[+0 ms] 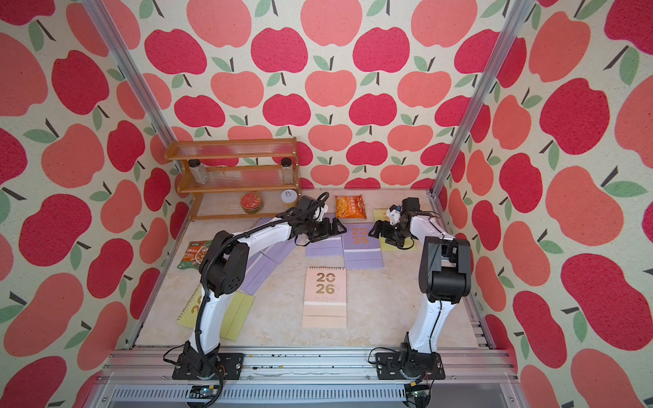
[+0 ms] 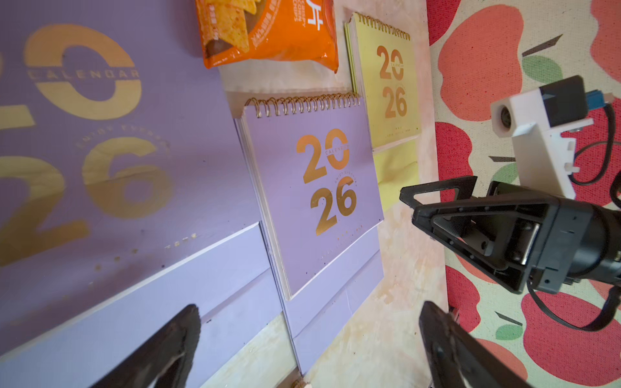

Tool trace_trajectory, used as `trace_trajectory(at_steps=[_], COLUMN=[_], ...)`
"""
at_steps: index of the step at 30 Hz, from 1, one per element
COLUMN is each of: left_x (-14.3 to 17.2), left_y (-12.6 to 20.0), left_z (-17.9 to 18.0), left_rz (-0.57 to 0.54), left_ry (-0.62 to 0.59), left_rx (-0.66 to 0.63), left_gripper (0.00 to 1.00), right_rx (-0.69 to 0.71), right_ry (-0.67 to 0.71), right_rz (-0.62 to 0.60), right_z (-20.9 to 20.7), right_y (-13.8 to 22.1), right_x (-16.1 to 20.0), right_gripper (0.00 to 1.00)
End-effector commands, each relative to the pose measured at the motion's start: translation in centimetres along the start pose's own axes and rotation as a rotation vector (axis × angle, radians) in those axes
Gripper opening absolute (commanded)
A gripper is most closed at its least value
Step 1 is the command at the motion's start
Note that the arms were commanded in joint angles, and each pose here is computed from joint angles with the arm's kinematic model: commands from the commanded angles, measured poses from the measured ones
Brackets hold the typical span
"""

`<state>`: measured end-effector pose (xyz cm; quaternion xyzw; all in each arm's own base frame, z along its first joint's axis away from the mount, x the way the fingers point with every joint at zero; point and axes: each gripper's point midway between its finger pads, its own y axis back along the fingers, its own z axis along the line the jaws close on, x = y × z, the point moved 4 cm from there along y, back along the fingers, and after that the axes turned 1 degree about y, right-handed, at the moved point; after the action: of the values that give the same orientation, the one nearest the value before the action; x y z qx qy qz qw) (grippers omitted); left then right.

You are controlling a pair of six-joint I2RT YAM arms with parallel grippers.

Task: Stack the calendars
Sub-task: Pick up the calendar at the center of the board.

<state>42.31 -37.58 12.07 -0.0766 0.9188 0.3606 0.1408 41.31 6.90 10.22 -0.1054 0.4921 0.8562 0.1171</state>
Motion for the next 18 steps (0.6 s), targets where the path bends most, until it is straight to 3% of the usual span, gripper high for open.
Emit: trace_trajectory(at_steps=[1,18], left_x=[-0.4,3.0], left_y=[-0.9,-5.7], left_z=[-1.0,-0.3], left_rz=[0.016,0.133], left_ry=[0.011,0.044], left_rx=[0.046,0.029], left_gripper=[1.0,1.0], right_rx=[0.01,-0.03], right_ry=[0.016,-0.044], right_rz=[-0.011,0.056], right_z=[-0.4,-1.5], right_y=[0.1,-2.2], right_x=[0.1,3.0], right_gripper=[0.87,0.87])
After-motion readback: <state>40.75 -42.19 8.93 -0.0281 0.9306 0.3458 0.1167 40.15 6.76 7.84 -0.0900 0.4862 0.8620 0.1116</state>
